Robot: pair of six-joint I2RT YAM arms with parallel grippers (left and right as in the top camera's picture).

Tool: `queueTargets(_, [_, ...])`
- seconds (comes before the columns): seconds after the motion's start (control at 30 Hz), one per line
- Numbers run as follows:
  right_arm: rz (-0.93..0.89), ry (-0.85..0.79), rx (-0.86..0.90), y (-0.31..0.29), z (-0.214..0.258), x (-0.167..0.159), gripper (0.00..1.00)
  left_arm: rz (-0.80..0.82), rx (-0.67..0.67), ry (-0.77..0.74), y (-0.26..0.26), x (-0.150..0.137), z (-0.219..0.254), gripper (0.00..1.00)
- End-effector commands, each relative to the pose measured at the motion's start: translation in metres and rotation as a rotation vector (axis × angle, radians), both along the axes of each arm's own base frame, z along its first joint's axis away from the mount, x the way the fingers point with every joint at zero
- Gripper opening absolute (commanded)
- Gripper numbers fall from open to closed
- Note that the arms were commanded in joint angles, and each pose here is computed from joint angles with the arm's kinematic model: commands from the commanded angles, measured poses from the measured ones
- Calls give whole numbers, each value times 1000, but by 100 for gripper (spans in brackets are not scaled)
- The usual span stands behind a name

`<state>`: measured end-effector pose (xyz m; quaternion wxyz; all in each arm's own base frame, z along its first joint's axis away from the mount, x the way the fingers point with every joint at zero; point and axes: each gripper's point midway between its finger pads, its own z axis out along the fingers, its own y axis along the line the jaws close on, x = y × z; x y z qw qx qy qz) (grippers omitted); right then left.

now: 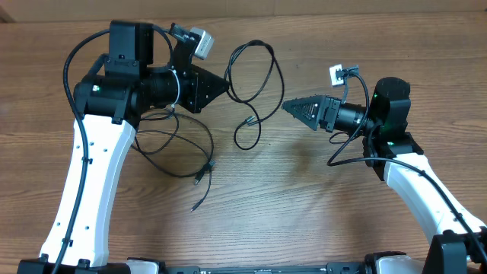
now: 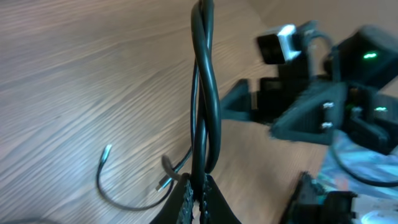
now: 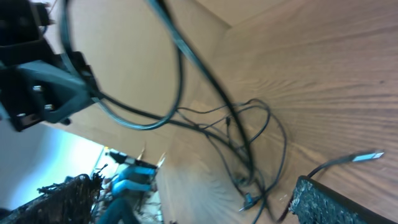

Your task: Untangle cables

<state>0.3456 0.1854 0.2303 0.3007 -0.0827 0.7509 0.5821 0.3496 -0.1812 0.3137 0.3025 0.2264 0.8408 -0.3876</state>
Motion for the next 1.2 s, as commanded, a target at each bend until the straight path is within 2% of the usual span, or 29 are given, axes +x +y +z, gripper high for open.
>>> queueTargets(0.0, [-29, -53, -33, -1, -1, 7, 99, -92, -117, -25, -14, -10, 25, 4])
queueTargets(0.17, [-36, -94, -55, -3, -2, 10, 81, -106, -131, -37, -16, -10, 29, 4])
queueTargets(0.27, [-53, -95, -61, -4, -3, 13, 58, -105, -130, -32, -16, -11, 28, 4])
queueTargets(0.3, [-54, -95, -62, -4, -3, 13, 53, -105, -130, -32, -16, -11, 28, 4])
queueTargets(0.4, [-53, -96, -62, -4, -3, 13, 49, -107, -131, -33, -17, -11, 28, 4])
queueTargets(0.47, [-53, -96, -61, -4, -3, 13, 42, -107, -131, -32, -17, -11, 28, 4])
queueTargets(0.6, [-54, -98, -61, -4, -3, 13, 40, -107, -130, -25, -17, -12, 27, 4])
queueTargets(0.73, [-54, -98, -61, -4, -3, 13, 32, -106, -128, -15, -17, -13, 26, 4])
queueTargets(1.17, [-53, -98, -61, -4, -3, 13, 31, -125, -128, -13, -23, -17, 26, 4])
